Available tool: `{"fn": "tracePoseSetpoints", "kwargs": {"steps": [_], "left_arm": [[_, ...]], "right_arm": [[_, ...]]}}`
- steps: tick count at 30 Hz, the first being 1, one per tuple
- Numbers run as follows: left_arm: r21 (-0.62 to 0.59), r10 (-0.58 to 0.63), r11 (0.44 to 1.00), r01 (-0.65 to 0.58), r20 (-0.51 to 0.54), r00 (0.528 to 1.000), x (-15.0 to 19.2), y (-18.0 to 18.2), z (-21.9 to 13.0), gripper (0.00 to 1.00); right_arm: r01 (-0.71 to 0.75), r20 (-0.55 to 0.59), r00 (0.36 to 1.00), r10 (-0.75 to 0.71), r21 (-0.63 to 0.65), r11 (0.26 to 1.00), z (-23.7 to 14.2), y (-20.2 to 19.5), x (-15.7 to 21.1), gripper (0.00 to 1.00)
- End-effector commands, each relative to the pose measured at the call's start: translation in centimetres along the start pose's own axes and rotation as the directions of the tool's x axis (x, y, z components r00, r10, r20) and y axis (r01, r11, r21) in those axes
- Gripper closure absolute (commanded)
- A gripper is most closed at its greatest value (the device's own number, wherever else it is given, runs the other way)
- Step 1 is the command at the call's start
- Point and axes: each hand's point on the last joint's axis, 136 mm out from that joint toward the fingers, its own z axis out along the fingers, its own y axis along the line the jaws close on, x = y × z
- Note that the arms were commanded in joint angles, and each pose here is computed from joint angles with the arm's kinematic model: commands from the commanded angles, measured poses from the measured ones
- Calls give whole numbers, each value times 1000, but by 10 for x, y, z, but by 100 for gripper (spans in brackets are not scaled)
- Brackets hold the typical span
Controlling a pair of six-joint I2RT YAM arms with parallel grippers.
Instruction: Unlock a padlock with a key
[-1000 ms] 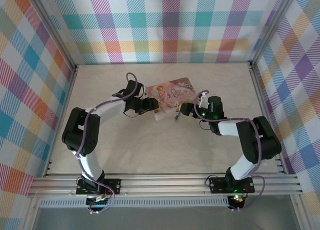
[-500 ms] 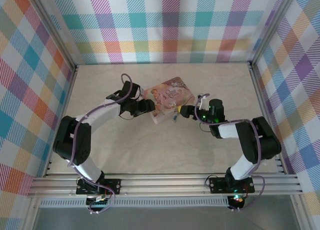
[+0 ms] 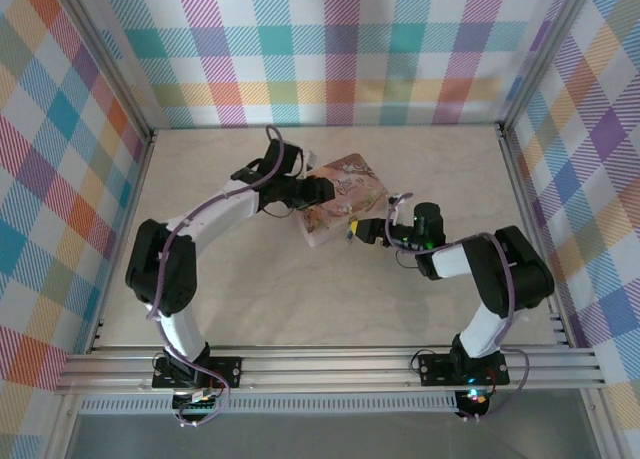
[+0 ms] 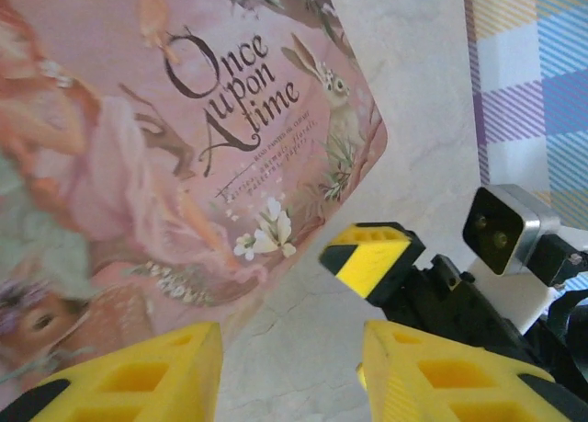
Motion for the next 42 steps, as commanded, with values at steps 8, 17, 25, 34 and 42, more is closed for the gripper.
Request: {"fn": "tracePoseSetpoints", "kwargs": {"steps": [8, 17, 25, 34, 42], "left_arm": [[-39, -35, 999, 32, -66, 997, 8, 16, 28, 59], [-62, -44, 997, 39, -69, 997, 11, 25, 33, 61], [-61, -46, 997, 42, -66, 997, 11, 24, 33, 61], [-61, -45, 997, 42, -57, 997, 9, 23, 30, 62], [-66, -49, 997, 45, -55, 997, 11, 26, 31, 62]], "right_arm": [[23, -14, 1000, -24, -64, 998, 22, 2, -1, 18], [1, -25, 1000, -4, -95, 995, 34, -3, -1, 28], [-9, -52, 999, 2, -118, 993, 38, -2, 4, 37], [-19, -67, 998, 10, -137, 990, 40, 0, 9, 45], [-20, -77, 997, 10, -139, 990, 37, 0, 15, 56]]}}
